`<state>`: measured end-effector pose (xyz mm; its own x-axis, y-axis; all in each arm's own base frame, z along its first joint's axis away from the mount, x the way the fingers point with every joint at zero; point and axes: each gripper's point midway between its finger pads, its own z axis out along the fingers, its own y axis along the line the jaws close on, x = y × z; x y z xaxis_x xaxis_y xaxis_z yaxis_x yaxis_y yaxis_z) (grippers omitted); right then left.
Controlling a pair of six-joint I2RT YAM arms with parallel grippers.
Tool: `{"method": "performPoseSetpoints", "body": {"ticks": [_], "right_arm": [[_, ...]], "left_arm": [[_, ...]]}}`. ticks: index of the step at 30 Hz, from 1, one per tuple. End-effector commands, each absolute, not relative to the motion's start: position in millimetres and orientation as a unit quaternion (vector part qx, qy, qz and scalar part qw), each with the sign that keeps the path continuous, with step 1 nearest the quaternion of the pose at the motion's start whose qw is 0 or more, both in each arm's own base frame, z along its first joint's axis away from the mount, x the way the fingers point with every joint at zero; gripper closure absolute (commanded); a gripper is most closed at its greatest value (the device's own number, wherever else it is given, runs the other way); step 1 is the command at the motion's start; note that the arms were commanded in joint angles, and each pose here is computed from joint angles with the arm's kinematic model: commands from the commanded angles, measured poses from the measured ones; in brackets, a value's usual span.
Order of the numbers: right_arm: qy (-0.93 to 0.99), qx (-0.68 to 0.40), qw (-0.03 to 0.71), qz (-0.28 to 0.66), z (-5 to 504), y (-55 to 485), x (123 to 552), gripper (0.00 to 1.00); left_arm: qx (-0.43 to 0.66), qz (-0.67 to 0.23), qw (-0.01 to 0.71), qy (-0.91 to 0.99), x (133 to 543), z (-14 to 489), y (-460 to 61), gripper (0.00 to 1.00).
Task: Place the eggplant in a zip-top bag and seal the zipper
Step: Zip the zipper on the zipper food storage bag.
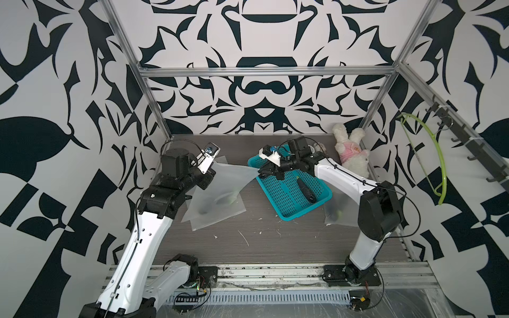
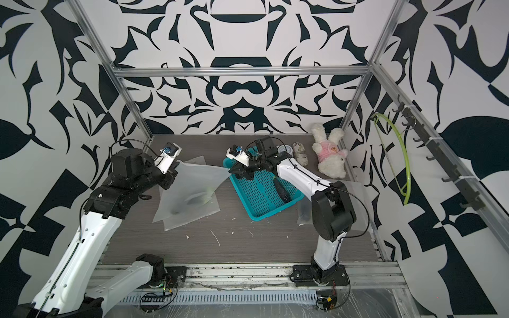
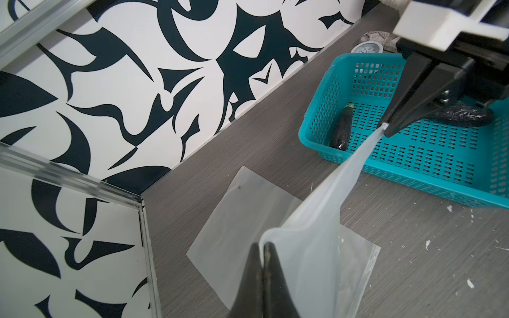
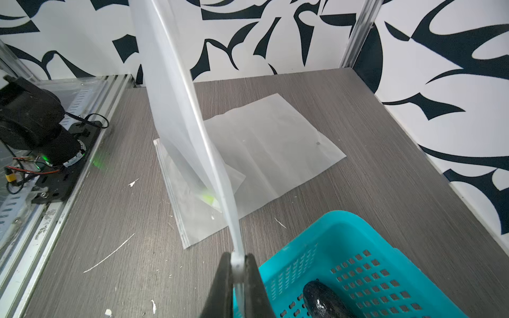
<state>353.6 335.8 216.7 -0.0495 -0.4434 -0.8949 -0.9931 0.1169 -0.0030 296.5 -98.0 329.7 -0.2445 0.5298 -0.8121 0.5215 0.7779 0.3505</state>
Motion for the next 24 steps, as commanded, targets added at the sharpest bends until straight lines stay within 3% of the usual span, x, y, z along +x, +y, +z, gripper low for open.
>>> {"method": "performPoseSetpoints", "body": {"ticks": [1, 12, 18, 24], "right_arm": [[0.658, -0.552, 0.398, 0.323, 221, 318, 359, 0.92], [0.653, -0.551, 0.397, 0.335, 229, 319, 354, 0.87], [0.630, -0.548, 0.416, 0.361, 248, 322, 344, 0.66], [0.627, -0.540, 0.433, 0.357, 260, 319, 344, 0.60]], "left_arm": [[0.311, 0.039, 0.552, 0.773, 298, 362, -82, 1.00], [0.316, 0.023, 0.542, 0.778, 300, 355, -87, 1.00], [0.329, 0.002, 0.534, 0.779, 298, 350, -95, 1.00], [0.352, -0.047, 0.525, 0.773, 294, 348, -113, 1.00]]}}
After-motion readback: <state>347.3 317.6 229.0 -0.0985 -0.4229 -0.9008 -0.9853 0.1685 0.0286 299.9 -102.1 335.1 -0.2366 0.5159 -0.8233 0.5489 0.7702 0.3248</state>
